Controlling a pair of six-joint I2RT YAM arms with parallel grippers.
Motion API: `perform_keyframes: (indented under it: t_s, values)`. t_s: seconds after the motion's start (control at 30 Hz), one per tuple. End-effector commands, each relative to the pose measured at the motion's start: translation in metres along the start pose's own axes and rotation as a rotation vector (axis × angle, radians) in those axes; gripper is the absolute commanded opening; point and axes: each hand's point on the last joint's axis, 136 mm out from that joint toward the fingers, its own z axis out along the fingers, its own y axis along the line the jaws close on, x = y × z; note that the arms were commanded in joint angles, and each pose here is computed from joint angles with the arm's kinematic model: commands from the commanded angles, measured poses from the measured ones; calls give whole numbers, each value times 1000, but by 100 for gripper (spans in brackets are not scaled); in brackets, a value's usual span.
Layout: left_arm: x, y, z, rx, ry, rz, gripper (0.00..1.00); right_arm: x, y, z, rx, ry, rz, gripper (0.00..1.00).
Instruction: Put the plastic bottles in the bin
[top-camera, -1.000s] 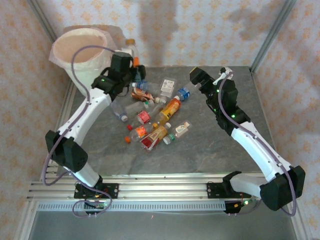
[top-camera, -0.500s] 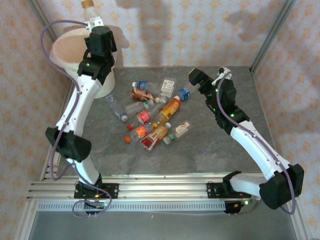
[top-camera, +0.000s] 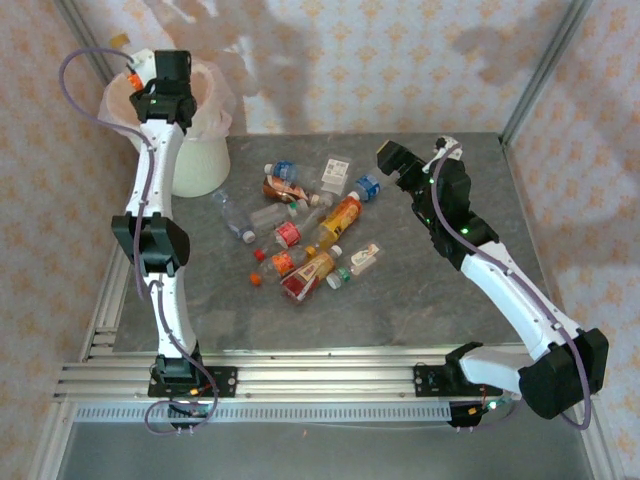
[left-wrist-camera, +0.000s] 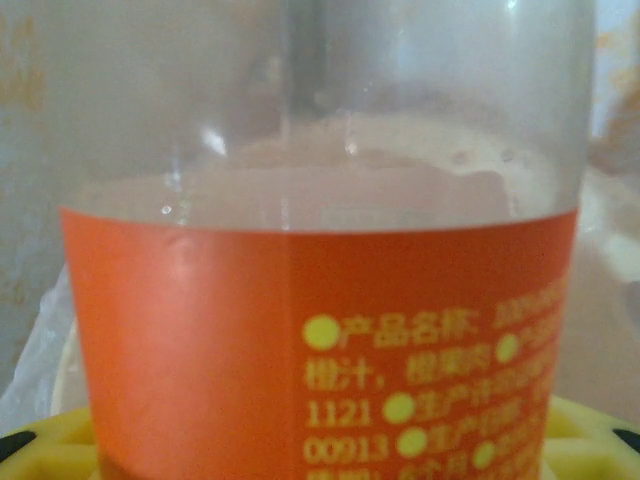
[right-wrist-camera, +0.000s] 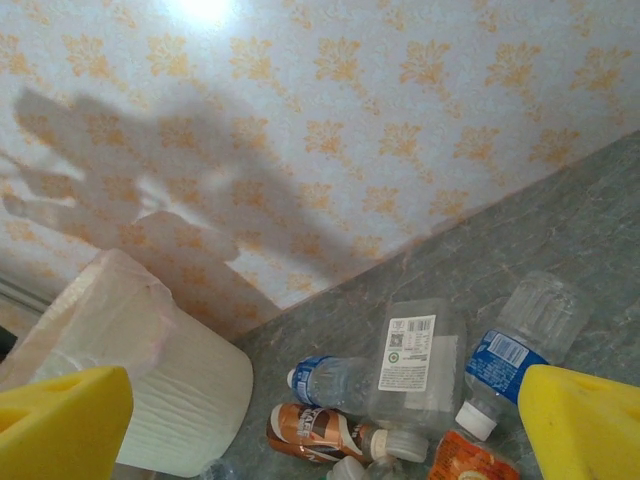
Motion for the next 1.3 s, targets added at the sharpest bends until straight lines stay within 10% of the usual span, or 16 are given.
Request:
perform_keyframes:
  t_s: [0.0,0.6,1.0,1.27]
  values:
    - [7,23,5,-28,69,-107,54,-9,2,-6,10,-28,-17,99]
    - [8,21,13,11,114,-156,83,-8,-3,-2,44,-19,-30,99]
    - [-59,-37,-84,552,91,-277,96,66,-69,7,330,229,116,99]
    - [-44,-63,-183,900,147,-240,100,117,-113,-10,499,319,279,99]
